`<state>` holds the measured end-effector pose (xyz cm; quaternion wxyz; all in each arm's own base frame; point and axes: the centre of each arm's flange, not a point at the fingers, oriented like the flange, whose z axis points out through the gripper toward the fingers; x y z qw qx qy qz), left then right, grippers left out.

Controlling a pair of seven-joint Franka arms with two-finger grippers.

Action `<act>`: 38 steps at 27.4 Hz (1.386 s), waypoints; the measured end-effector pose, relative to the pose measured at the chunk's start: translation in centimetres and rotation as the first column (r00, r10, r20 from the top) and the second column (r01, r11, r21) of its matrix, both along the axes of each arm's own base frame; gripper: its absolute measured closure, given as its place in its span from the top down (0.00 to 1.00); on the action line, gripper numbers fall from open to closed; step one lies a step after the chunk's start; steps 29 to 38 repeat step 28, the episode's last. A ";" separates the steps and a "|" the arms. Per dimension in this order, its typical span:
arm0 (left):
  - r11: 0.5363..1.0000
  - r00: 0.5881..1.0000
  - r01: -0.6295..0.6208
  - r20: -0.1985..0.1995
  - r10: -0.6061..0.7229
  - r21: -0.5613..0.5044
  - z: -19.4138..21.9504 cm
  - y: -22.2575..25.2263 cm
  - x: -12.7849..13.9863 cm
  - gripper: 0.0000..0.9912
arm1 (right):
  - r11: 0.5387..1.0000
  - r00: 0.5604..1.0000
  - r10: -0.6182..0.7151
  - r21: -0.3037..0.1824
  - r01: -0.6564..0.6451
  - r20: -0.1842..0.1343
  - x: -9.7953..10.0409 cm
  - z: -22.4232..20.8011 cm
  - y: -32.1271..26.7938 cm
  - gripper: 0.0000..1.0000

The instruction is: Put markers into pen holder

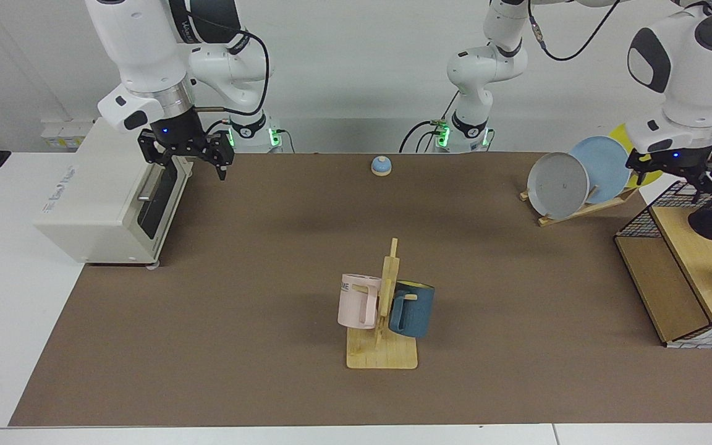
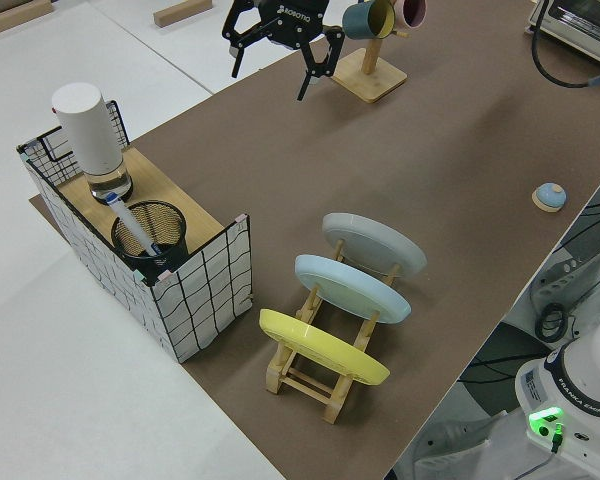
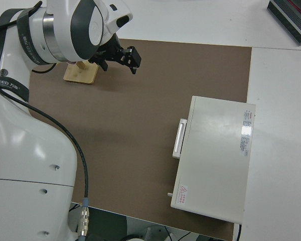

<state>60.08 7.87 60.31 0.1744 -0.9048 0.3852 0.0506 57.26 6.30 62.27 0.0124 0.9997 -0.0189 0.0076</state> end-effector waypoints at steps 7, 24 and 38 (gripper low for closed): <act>0.965 0.975 -0.209 0.040 0.218 -0.155 1.0 -7.1 -1.2 1.00 | 1.000 1.000 0.000 0.000 0.000 0.000 0.0 0.0 0.0 1.00; 0.767 0.807 -0.565 -0.013 0.590 -0.303 3.0 -16.3 -4.5 1.00 | 1.000 1.000 0.000 0.000 0.000 0.000 0.0 0.0 0.0 1.00; 0.766 0.806 -0.564 -0.007 0.591 -0.307 3.3 -16.4 -4.6 1.00 | 1.000 1.000 0.000 0.000 0.000 0.000 0.0 0.0 0.0 1.00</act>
